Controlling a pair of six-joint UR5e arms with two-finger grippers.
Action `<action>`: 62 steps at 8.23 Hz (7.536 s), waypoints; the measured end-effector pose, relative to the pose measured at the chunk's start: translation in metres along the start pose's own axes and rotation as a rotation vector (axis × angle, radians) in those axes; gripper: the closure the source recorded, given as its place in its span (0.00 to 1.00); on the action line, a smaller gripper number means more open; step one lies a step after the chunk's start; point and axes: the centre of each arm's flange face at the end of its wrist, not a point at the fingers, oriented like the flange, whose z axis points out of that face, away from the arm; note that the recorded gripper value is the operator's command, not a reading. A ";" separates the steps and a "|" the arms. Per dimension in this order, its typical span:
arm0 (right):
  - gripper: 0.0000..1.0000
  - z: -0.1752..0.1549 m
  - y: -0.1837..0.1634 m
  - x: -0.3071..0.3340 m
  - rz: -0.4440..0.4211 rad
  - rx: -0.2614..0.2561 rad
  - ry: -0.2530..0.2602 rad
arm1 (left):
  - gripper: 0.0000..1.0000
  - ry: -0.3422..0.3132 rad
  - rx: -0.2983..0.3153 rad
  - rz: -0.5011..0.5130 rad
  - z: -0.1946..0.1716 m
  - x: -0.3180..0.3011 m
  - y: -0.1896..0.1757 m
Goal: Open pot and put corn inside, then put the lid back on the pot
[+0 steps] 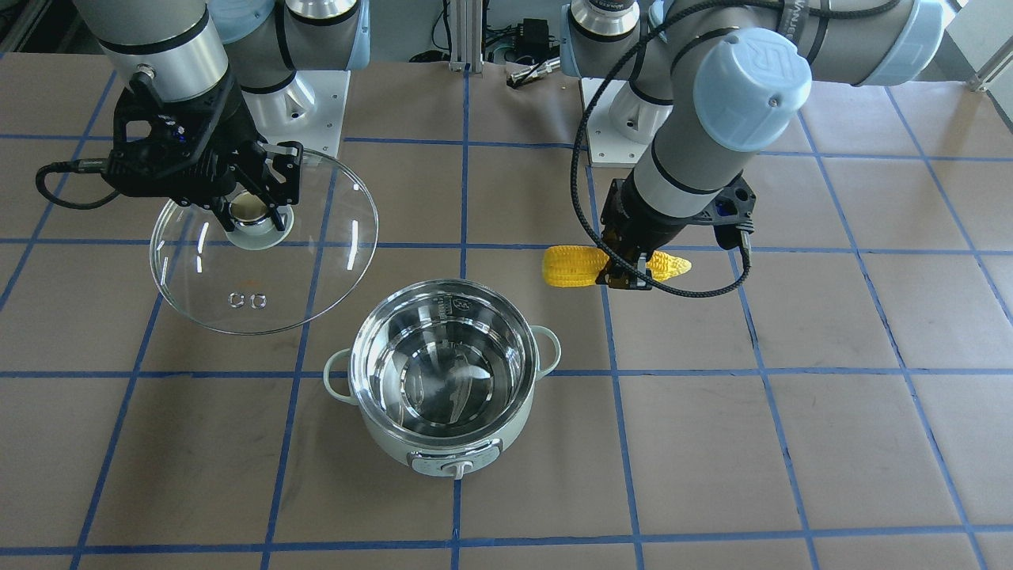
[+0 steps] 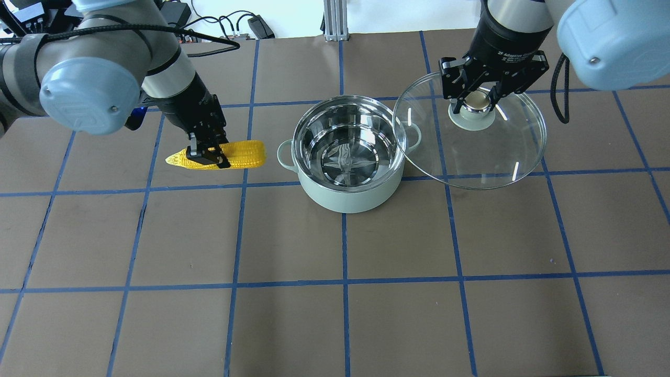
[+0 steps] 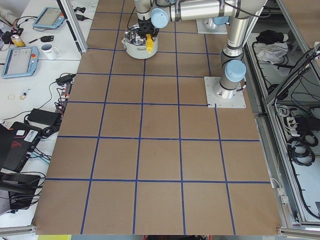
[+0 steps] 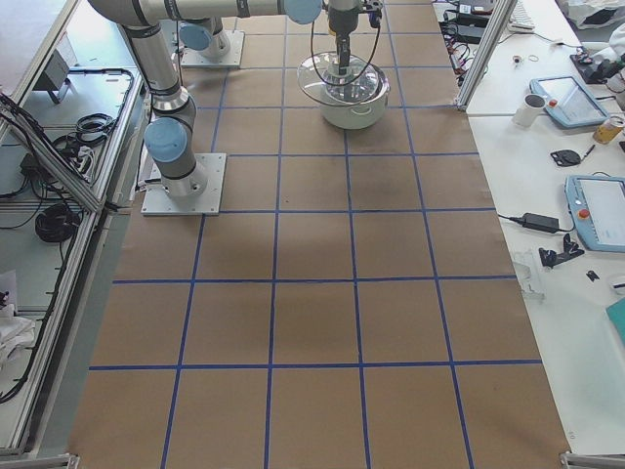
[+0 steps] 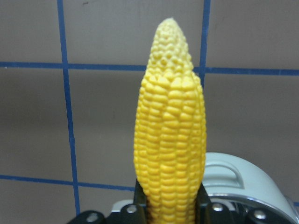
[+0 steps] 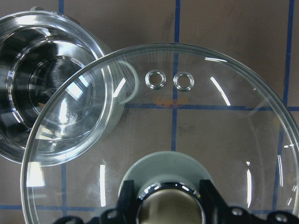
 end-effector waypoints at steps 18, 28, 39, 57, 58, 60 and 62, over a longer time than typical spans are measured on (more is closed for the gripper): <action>0.83 -0.002 -0.001 -0.001 -0.008 0.017 -0.001 | 1.00 0.007 -0.006 -0.024 0.105 0.085 0.171; 0.83 -0.001 -0.002 -0.001 -0.007 0.016 -0.003 | 0.00 0.029 0.047 0.006 0.102 0.077 0.176; 0.83 -0.003 -0.008 -0.009 -0.027 0.062 -0.005 | 0.00 0.150 0.038 0.357 -0.020 0.026 0.076; 0.84 0.147 -0.075 -0.179 0.027 0.026 -0.042 | 0.00 0.110 0.248 1.448 -0.122 -0.019 -0.062; 0.84 0.147 -0.075 -0.178 0.028 0.025 -0.041 | 0.00 0.108 0.253 1.481 -0.122 -0.019 -0.061; 0.84 0.150 -0.074 -0.178 0.026 0.020 -0.039 | 0.00 0.102 0.255 1.506 -0.121 -0.020 -0.059; 0.84 0.152 -0.074 -0.178 0.026 0.017 -0.038 | 0.00 0.093 0.256 1.510 -0.120 -0.021 -0.059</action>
